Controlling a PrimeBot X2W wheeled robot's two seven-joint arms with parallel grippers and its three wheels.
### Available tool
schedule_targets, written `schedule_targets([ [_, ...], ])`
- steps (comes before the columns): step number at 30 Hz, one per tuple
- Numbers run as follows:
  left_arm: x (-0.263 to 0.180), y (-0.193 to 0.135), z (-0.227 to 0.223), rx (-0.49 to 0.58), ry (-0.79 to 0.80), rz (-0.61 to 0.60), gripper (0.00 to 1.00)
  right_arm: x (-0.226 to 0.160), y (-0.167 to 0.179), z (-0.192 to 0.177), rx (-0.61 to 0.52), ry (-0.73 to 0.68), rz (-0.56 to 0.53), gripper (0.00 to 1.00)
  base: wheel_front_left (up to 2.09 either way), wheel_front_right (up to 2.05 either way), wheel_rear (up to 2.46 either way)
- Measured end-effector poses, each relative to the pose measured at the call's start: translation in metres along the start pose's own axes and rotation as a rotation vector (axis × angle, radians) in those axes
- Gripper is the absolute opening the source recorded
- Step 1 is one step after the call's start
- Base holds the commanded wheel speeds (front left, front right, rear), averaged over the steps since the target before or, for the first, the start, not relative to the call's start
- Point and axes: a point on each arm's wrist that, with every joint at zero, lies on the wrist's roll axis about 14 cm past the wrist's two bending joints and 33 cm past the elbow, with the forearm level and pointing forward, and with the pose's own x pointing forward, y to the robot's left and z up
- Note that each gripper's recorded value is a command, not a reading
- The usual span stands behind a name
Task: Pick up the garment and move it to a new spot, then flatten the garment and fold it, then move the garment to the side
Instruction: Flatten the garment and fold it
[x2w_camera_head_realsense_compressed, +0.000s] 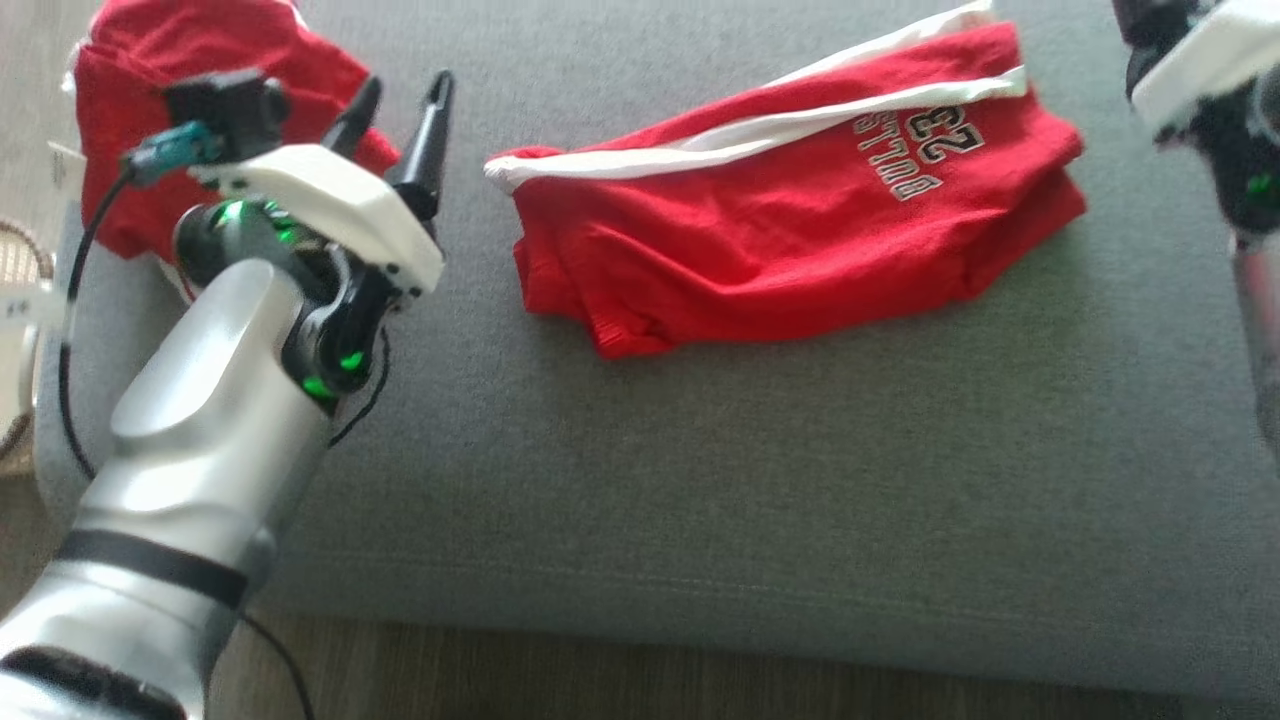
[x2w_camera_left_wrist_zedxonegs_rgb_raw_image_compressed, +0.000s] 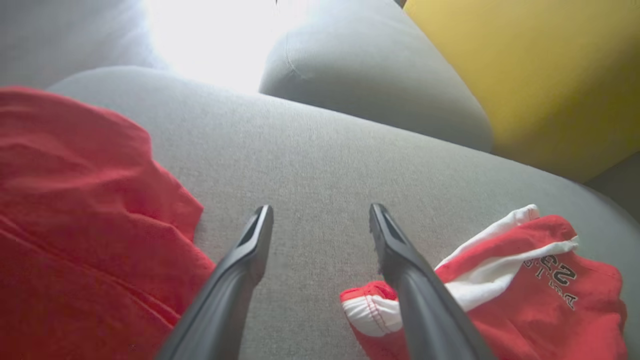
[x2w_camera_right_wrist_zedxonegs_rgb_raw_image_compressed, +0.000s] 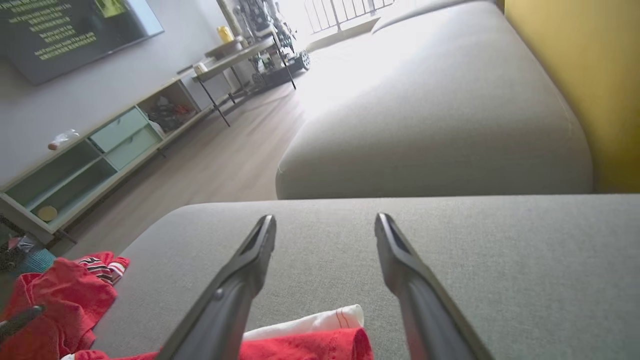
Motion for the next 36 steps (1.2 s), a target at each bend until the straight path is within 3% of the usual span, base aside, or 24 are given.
schedule_targets([
  [8,-0.037,-0.008,0.042,0.084,-0.231,0.026,1.0,-0.062,0.017,0.039,-0.117,-0.205,0.041,1.0,0.0,0.0,0.0],
  [14,-0.079,-0.025,0.066,0.113,-0.374,0.024,1.0,-0.115,0.021,0.04,-0.231,-0.289,0.031,1.0,0.0,0.0,0.0],
  [19,-0.114,-0.03,0.044,0.126,-0.391,0.042,1.0,-0.155,0.02,0.021,-0.272,-0.303,-0.009,1.0,0.0,0.0,0.0],
  [26,-0.146,-0.037,-0.004,0.116,-0.334,0.066,1.0,-0.199,0.011,-0.021,-0.232,-0.256,-0.096,1.0,0.0,0.0,0.0],
  [36,-0.156,-0.04,-0.023,0.097,-0.318,0.067,1.0,-0.198,0.017,-0.023,-0.244,-0.25,-0.097,1.0,0.0,0.0,0.0],
])
